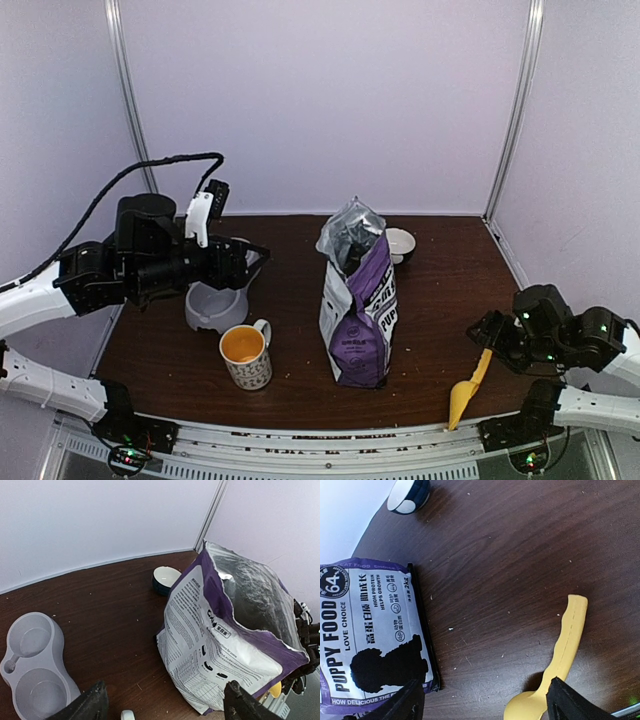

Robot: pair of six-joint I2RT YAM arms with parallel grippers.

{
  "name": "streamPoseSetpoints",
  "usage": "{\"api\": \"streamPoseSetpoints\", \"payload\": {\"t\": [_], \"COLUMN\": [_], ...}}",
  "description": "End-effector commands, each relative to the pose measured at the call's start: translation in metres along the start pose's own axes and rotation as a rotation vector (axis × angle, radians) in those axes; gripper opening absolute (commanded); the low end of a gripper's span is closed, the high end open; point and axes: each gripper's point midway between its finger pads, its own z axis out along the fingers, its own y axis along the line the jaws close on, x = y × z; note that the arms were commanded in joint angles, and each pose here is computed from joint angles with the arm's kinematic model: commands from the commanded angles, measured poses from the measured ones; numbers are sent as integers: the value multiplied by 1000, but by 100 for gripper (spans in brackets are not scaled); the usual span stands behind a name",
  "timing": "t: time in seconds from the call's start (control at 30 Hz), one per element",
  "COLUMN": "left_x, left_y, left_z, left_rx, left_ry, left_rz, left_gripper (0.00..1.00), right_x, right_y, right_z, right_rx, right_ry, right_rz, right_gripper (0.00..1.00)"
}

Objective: Serve the pet food

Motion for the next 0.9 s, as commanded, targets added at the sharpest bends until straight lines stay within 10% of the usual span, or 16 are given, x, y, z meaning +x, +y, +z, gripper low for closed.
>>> {"api": "streamPoseSetpoints", "payload": {"t": [0.0,0.5,0.87], "left_x": [-7,-7,-5], "left_y": [-3,-9,-12], "left_z": [-1,3,9], "left_rx": [12,40,46], "left_ry": [-46,-41,-28], "left_rz": [-41,-53,-48], "left_gripper": [82,82,83], "right_x": [7,22,4], "right_y": [-25,-67,28], "right_z": [8,66,81], "right_rx": [73,154,-43], "right_ry": [-4,-47,6], "right_rz": [140,287,-63], "right_gripper": [86,76,62]}}
